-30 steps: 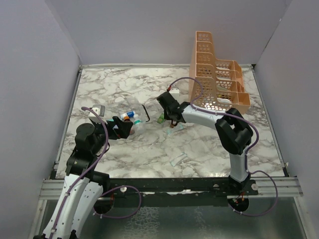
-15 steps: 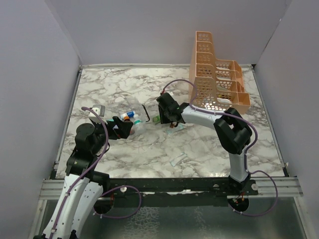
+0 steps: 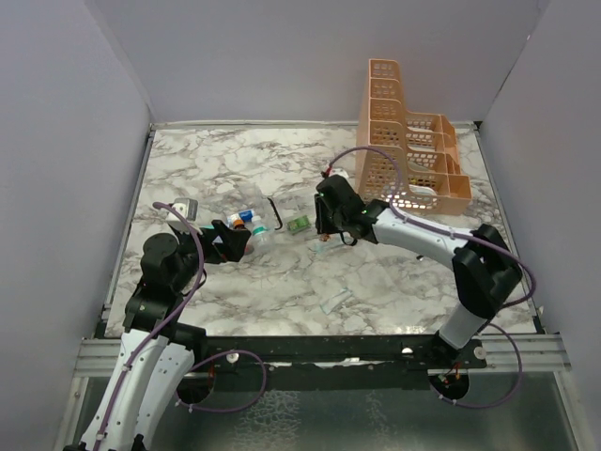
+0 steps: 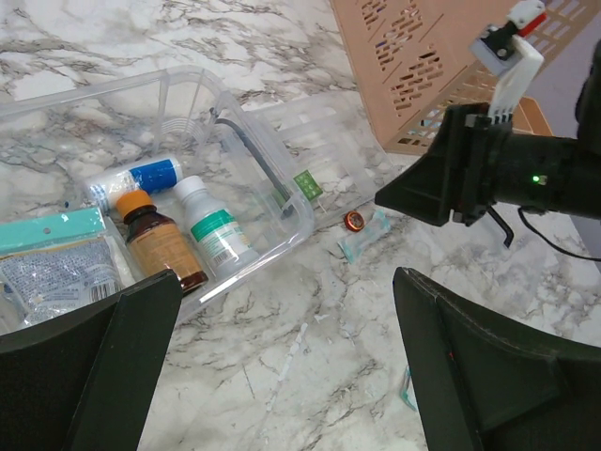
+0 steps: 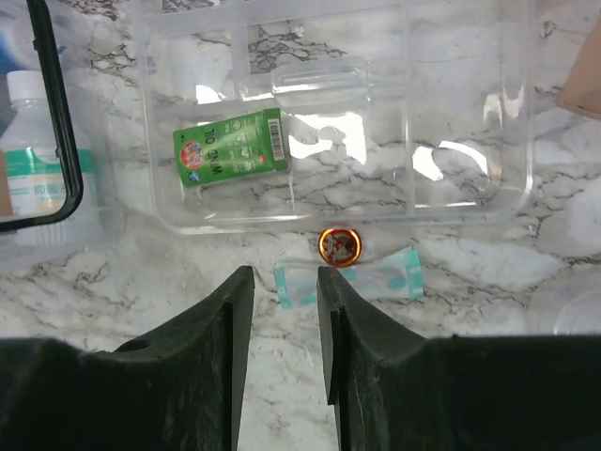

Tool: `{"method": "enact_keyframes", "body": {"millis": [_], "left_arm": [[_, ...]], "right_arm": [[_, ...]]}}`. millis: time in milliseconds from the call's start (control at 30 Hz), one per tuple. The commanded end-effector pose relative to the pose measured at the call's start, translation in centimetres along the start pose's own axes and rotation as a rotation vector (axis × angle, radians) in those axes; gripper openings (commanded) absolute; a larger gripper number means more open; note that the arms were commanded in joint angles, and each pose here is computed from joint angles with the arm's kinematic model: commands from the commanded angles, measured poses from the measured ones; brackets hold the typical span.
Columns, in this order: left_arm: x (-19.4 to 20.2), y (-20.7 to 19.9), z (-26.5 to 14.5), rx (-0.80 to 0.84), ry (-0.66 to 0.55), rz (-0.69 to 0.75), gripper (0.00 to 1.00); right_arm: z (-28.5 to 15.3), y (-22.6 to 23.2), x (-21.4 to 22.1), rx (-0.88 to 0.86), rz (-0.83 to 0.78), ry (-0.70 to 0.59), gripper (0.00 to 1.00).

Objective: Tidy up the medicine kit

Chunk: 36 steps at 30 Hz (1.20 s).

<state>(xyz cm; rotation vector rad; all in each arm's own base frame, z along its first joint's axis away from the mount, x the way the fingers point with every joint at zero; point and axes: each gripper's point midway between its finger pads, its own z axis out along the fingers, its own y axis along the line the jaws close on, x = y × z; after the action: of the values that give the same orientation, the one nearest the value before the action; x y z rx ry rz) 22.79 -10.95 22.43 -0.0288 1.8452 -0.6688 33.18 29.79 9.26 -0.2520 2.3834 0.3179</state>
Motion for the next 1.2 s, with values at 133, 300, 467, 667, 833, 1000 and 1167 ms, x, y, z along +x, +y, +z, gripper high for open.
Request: {"method": "enact_keyframes", "body": {"millis": [133, 300, 467, 667, 833, 1000, 1167], "left_arm": [[-1.3, -0.9, -0.4, 0.035, -0.040, 0.018, 0.99], [-1.3, -0.9, -0.5, 0.037, -0.046, 0.019, 0.99], [-1.5, -1.1, -0.6, 0.046, -0.053, 0.020, 0.99], [-1.5, -1.3, -0.6, 0.057, -0.054, 0.020, 0.99], [-1.5, -1.3, -0.7, 0.059, -0.058, 0.023, 0.99], [-1.5, -1.4, -0.7, 0.063, -0.060, 0.024, 0.99], [-1.5, -1.3, -0.7, 0.061, -0.060, 0.024, 0.99]], "right_arm": [[-5.3, -2.5, 5.0, 0.032, 0.129, 0.085, 0.36], [-8.3, -1.7, 10.3, 0.028, 0.267, 0.154, 0.44], [-9.9, -1.5, 14.9, 0.093, 0.417, 0.200, 0.48], [-10.6, -1.2, 16.9, 0.127, 0.481, 0.211, 0.51], [-9.9, -1.6, 18.3, 0.178, 0.483, 0.242, 0.51], [-8.7, -1.3, 18.2, 0.180, 0.423, 0.231, 0.51], [-7.5, -1.5, 18.1, 0.214, 0.359, 0.220, 0.49]]}}
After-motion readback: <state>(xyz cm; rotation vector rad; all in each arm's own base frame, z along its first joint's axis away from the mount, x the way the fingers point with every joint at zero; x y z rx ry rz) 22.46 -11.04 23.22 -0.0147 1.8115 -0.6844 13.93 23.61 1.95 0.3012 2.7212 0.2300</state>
